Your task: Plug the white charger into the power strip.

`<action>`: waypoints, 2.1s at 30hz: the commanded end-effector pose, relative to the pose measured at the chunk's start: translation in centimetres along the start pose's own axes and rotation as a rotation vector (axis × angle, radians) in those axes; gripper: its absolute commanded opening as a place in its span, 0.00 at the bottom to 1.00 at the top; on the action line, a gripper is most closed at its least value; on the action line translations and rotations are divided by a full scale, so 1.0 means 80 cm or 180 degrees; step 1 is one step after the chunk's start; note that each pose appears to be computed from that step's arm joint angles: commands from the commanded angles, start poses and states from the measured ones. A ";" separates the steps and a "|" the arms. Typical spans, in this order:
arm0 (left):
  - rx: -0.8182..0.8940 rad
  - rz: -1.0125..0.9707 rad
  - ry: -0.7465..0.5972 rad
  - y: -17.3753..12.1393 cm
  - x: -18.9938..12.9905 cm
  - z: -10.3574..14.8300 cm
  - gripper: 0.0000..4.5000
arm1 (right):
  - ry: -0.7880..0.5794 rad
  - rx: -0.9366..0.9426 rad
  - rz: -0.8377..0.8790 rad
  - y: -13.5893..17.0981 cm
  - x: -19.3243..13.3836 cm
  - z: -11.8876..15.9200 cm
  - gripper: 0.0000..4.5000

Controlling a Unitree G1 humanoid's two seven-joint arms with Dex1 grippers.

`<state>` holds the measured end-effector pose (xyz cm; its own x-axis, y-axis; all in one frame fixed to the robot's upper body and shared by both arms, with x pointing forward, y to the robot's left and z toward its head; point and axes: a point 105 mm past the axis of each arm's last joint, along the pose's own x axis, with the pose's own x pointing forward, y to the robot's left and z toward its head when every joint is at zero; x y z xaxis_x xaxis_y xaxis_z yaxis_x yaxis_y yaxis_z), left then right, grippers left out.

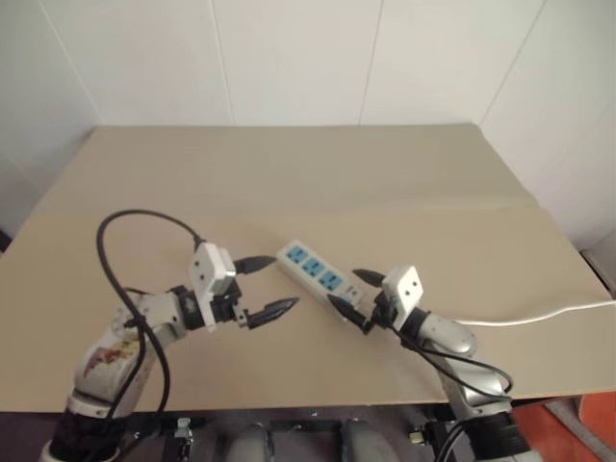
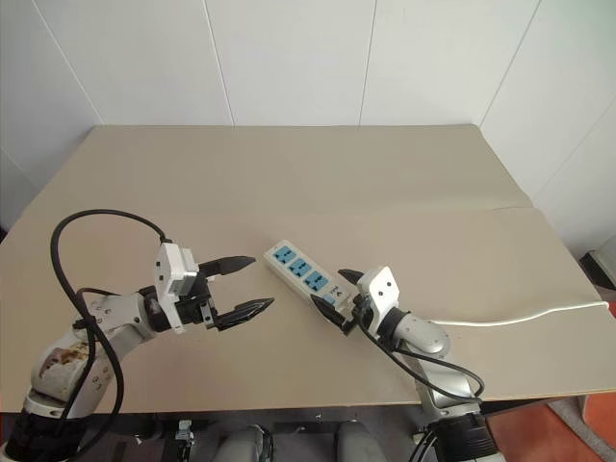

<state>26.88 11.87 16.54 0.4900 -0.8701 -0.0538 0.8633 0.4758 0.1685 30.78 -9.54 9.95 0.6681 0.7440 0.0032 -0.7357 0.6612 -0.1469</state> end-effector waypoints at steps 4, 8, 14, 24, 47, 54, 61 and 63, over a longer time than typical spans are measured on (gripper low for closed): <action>0.0109 -0.0030 -0.0116 -0.003 -0.003 0.015 1.00 | -0.0057 0.0014 0.0102 0.007 -0.002 0.008 1.00; 0.0095 -0.0039 -0.0114 -0.004 -0.003 0.015 1.00 | -0.0032 0.0013 0.0107 0.008 -0.002 0.006 1.00; 0.0089 -0.0038 -0.0093 -0.004 -0.005 0.015 1.00 | 0.0015 0.0054 0.0069 0.008 0.003 -0.006 1.00; 0.0113 -0.0016 -0.0077 -0.003 -0.006 0.016 1.00 | 0.0068 0.0029 0.0021 0.011 0.012 -0.023 1.00; 0.0049 -0.0042 -0.0067 -0.008 -0.005 0.010 1.00 | 0.0193 -0.0031 0.0088 0.018 0.000 0.001 1.00; 0.0063 -0.0032 -0.0052 -0.008 -0.006 0.011 1.00 | 0.0252 0.0085 0.0136 0.018 0.008 -0.018 1.00; 0.0071 -0.0029 -0.0041 -0.006 -0.009 0.011 1.00 | 0.0175 0.0160 0.0116 0.015 0.020 -0.026 1.00; 0.0071 -0.0032 -0.0039 -0.006 -0.009 0.012 1.00 | 0.0153 0.0164 0.0119 0.015 0.023 -0.028 1.00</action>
<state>26.37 12.19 16.24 0.4903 -0.8688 -0.0694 0.8654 0.4759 0.1571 31.32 -8.05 7.86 0.6549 0.7538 -0.0539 -0.7545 0.6483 -0.1020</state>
